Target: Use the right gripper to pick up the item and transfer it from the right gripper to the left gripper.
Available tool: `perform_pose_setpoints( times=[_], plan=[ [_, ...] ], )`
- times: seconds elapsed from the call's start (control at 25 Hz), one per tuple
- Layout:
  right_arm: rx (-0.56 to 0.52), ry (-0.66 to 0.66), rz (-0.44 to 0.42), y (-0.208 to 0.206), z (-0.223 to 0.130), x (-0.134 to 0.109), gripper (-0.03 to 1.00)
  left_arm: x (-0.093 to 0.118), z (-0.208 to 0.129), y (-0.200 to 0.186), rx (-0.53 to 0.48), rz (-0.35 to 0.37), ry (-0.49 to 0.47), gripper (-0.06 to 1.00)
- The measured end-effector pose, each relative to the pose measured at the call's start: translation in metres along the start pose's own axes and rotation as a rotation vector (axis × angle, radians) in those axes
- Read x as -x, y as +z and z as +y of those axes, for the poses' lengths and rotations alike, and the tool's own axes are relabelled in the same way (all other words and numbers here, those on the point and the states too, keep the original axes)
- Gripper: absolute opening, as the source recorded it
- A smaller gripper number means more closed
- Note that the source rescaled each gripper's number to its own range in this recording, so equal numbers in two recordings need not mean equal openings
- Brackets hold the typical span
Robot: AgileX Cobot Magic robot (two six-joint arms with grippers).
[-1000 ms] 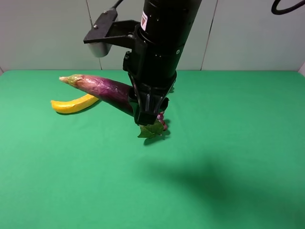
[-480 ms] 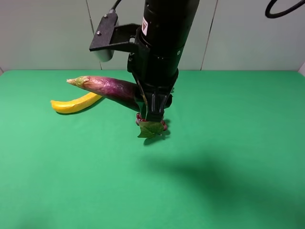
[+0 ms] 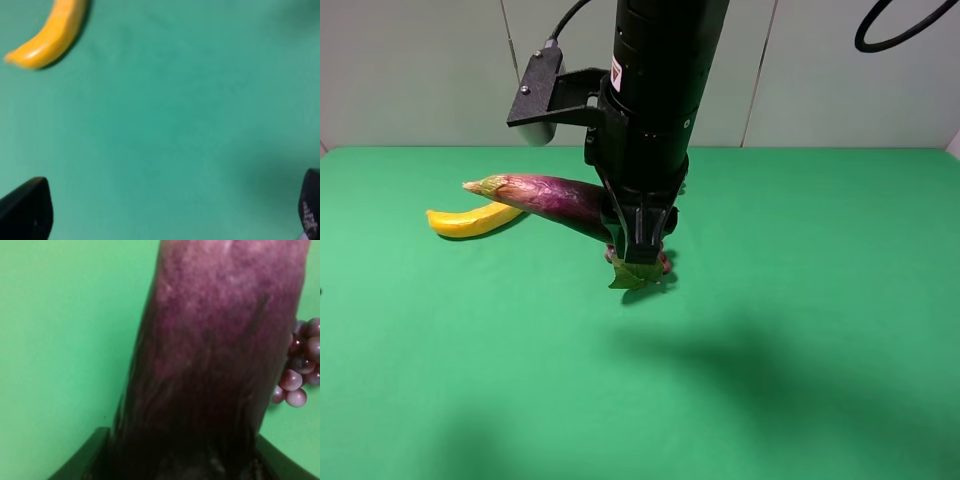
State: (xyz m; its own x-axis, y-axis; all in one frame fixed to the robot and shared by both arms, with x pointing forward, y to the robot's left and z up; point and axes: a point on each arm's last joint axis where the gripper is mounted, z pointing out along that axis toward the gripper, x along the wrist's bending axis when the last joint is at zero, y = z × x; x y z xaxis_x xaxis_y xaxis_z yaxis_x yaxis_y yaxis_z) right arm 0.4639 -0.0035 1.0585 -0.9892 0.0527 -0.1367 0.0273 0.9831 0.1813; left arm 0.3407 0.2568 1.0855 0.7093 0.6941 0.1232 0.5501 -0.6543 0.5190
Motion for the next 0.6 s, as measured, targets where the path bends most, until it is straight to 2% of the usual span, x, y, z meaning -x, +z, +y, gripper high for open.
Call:
perform_pose_setpoints(
  times=[0.32, 0.6],
  plan=[
    [0.004, -0.011, 0.007, 0.000, 0.000, -0.001, 0.00, -0.002, 0.034, 0.028, -0.087, -0.062, 0.216, 0.97],
    [-0.001, -0.044, 0.011, 0.000, 0.000, -0.001, 0.00, -0.001, 0.064, 0.051, -0.076, -0.092, 0.367, 0.97]
  ],
)
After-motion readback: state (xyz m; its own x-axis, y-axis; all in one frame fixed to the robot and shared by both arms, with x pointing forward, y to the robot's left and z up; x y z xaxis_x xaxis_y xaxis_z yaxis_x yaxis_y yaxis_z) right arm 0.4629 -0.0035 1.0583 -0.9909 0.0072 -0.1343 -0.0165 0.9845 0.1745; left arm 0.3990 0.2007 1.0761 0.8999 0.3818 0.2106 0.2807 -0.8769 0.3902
